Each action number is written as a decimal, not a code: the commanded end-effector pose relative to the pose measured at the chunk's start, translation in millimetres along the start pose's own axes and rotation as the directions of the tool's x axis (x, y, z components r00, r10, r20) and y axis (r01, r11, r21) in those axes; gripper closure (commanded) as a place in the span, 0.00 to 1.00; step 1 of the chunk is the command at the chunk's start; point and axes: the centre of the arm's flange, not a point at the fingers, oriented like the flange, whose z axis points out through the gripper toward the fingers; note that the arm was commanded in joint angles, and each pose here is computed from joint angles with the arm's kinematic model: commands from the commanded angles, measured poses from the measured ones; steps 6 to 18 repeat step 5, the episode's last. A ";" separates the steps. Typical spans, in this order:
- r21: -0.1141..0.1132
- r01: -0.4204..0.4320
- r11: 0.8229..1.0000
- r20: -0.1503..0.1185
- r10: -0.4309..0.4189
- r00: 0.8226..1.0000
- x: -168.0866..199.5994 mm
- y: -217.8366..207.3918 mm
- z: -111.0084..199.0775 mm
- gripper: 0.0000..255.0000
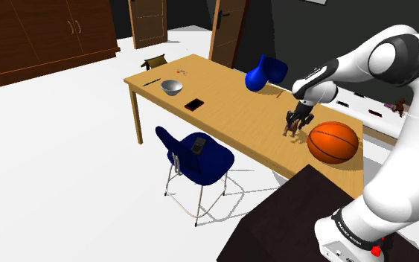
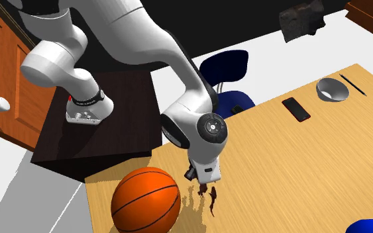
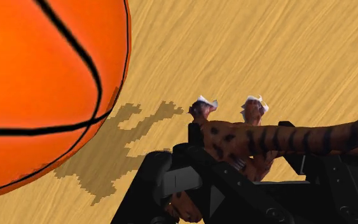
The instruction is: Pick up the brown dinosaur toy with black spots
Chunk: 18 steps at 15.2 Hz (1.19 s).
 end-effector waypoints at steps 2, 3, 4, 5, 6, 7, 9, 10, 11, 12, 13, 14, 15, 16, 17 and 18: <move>0.000 0.000 1.000 0.000 0.000 1.000 -0.2 0.8 -14.5 1.00; 0.000 0.000 1.000 0.000 0.000 1.000 -0.5 0.9 -19.8 1.00; 0.000 0.000 1.000 0.000 0.000 1.000 -0.6 0.9 -20.6 1.00; 0.000 0.000 1.000 0.000 0.000 1.000 -0.5 0.9 -20.6 1.00; 0.000 0.000 1.000 0.000 0.000 1.000 -0.5 0.9 -20.6 1.00; 0.000 0.000 1.000 0.000 0.000 1.000 -0.5 0.9 -20.6 1.00; 0.000 0.000 1.000 0.000 0.000 1.000 -0.5 0.9 -20.6 1.00; 0.000 0.000 1.000 0.000 0.000 1.000 -0.5 0.9 -20.6 1.00; 0.000 0.000 1.000 0.000 0.000 1.000 -0.5 0.9 -20.6 1.00; 0.000 0.000 1.000 0.000 0.000 1.000 -0.5 0.9 -20.6 1.00; 0.000 0.000 1.000 0.000 0.000 1.000 -0.5 0.9 -20.6 1.00; 0.000 0.000 1.000 0.000 0.000 1.000 -0.5 0.9 -20.6 1.00; 0.000 0.000 1.000 0.000 0.000 1.000 -0.5 0.9 -20.6 1.00; 0.000 0.000 1.000 0.000 0.000 1.000 -0.5 0.9 -20.6 1.00; 0.000 0.000 1.000 0.000 0.000 1.000 -0.5 0.9 -20.6 1.00; 0.000 0.000 1.000 0.000 0.000 1.000 -0.5 0.9 -20.6 1.00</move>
